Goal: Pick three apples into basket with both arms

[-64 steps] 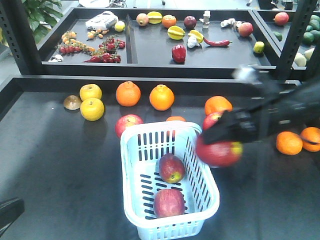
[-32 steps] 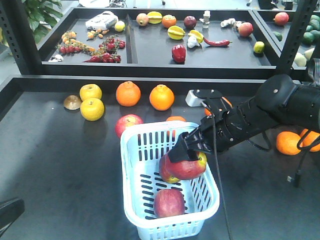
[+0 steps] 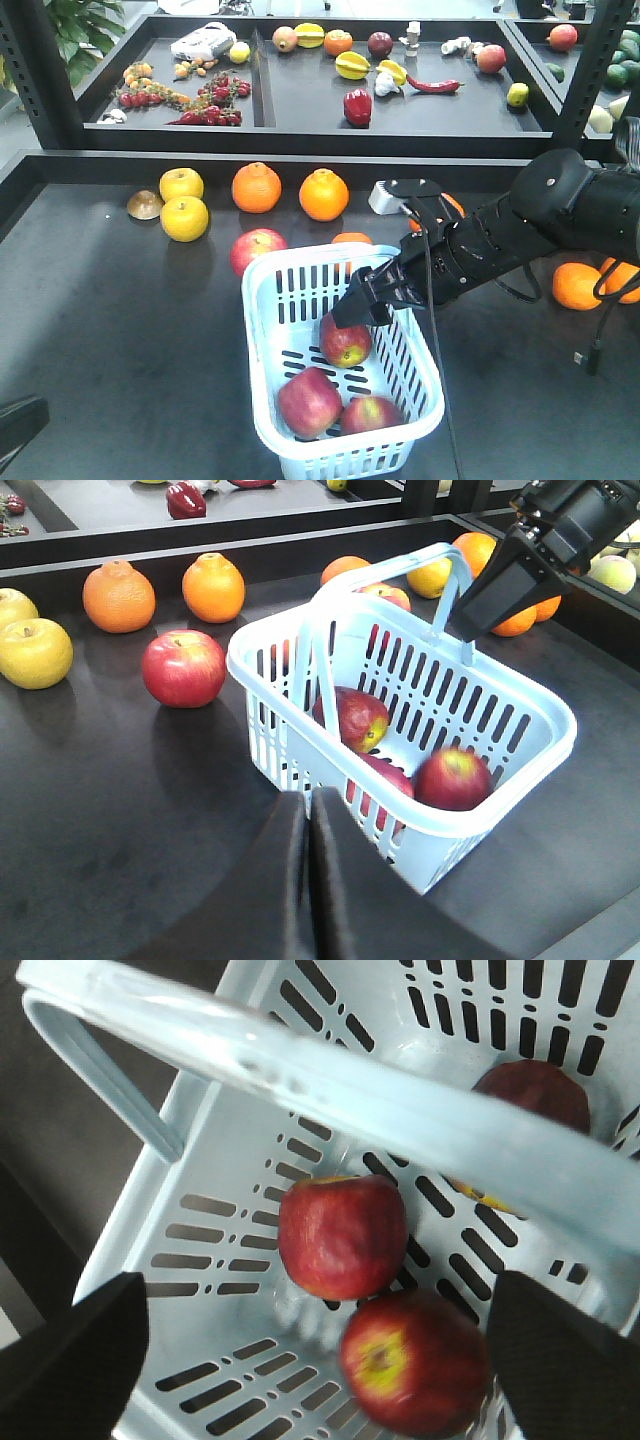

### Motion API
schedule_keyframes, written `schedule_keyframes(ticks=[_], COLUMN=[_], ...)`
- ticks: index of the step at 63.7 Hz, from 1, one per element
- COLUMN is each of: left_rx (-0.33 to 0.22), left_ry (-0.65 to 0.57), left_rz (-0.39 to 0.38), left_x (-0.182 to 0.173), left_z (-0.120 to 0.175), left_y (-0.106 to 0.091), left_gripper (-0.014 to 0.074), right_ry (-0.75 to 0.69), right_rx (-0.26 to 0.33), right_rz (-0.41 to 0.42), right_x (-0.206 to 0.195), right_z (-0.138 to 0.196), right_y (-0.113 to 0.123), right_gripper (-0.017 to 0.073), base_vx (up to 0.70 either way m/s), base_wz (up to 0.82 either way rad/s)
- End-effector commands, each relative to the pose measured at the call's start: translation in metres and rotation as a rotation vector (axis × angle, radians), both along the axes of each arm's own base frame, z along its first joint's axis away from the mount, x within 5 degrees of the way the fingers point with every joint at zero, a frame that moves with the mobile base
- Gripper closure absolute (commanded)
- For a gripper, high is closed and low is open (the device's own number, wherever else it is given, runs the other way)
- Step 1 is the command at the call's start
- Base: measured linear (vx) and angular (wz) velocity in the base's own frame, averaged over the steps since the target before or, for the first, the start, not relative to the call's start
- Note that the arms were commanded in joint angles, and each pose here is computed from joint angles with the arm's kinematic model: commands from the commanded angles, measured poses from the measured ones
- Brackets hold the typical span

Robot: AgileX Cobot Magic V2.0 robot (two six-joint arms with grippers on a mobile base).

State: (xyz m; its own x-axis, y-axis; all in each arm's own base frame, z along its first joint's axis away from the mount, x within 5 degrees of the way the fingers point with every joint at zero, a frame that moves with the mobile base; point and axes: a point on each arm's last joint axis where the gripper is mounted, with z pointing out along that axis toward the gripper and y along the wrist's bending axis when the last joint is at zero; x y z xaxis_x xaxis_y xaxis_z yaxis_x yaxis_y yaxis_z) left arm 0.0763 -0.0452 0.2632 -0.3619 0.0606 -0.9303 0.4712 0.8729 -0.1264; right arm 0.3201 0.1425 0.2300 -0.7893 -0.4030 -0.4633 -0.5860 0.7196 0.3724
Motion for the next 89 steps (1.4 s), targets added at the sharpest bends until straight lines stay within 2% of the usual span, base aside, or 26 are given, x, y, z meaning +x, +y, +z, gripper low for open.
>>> schedule_keyframes(ticks=[1,6,15,19,28,32,42,55,65,71,89], left_rx=[-0.053,-0.053,-0.053,-0.053,-0.053,-0.053,-0.053,-0.053,-0.053,-0.053,-0.053], left_ry=[-0.05,-0.05,-0.05,-0.05,-0.05,-0.05,-0.05,-0.05,-0.05,-0.05,-0.05], left_rz=[0.025,0.025,0.025,0.025,0.025,0.025,0.025,0.025,0.025,0.025,0.025], left_x=[0.003,0.003,0.003,0.003,0.003,0.003,0.003,0.003,0.003,0.003,0.003], left_z=[0.012,0.012,0.012,0.012,0.012,0.012,0.012,0.012,0.012,0.012,0.012], left_y=[0.0,0.0,0.0,0.0,0.0,0.0,0.0,0.0,0.0,0.0,0.0], left_gripper=[0.0599,0.0599,0.0599,0.0599,0.0599,0.0599,0.0599,0.0599,0.0599,0.0599,0.0599], right_ry=[-0.059,-0.049,-0.06,-0.083,-0.134,-0.187,-0.329,-0.472,-0.544,-0.578,-0.598], right_rx=[0.05,0.055,0.065,0.071,0.094,0.095,0.098,0.066,0.058,0.062,0.076], right_rz=[0.013,0.035,0.093,0.136,0.216,0.223,0.122,-0.037,-0.124,-0.144,-0.135], right_x=[-0.004,-0.009,-0.024,-0.034,-0.066,-0.081,-0.123,-0.172,-0.197,-0.205,-0.211], right_z=[0.028,0.033,0.052,0.065,0.097,0.105,0.104,0.064,0.039,0.035,0.039], right_y=[0.002,0.001,-0.002,-0.004,-0.01,-0.015,-0.033,-0.059,-0.073,-0.076,-0.077], right_gripper=[0.0015,0.0137,0.0462,0.0576,0.0566,0.0564,0.0564,0.0564,0.0564,0.0564,0.0564], base_vx=[0.0,0.0,0.0,0.0,0.0,0.0,0.0,0.0,0.0,0.0,0.0], base_wz=[0.0,0.0,0.0,0.0,0.0,0.0,0.0,0.0,0.0,0.0,0.0])
